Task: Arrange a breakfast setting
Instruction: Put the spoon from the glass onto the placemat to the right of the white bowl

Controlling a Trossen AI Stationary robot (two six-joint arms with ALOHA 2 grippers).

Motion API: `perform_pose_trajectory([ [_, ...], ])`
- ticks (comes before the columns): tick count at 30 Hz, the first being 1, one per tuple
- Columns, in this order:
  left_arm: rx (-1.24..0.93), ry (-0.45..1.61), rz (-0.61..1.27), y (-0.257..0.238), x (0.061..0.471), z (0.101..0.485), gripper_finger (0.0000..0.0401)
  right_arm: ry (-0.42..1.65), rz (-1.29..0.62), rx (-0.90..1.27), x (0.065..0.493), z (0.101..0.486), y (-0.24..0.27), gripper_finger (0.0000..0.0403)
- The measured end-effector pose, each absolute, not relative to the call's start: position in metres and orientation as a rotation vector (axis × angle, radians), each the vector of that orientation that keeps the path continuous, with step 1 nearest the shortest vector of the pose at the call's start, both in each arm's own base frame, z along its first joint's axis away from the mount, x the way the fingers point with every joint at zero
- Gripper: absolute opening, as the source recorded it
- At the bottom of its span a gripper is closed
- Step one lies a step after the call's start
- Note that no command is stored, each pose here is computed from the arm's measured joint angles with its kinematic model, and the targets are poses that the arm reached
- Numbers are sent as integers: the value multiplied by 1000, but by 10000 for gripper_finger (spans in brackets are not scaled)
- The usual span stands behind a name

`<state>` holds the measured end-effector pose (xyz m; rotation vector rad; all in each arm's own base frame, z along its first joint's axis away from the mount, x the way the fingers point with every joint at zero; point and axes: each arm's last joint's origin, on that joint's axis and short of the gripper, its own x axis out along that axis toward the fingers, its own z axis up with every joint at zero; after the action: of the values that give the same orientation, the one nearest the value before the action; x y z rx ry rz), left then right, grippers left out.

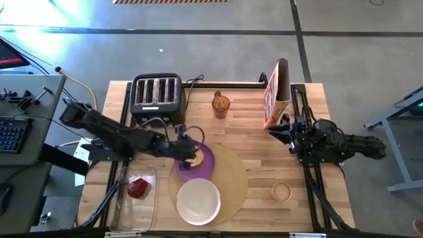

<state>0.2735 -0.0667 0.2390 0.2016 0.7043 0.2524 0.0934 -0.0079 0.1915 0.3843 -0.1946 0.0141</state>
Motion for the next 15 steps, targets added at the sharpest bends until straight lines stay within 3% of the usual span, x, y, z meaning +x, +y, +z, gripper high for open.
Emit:
perform_pose_trajectory([
  [15, 181, 511, 326, -15, 286, 268, 143, -192, 28, 312, 93, 192, -7, 90],
])
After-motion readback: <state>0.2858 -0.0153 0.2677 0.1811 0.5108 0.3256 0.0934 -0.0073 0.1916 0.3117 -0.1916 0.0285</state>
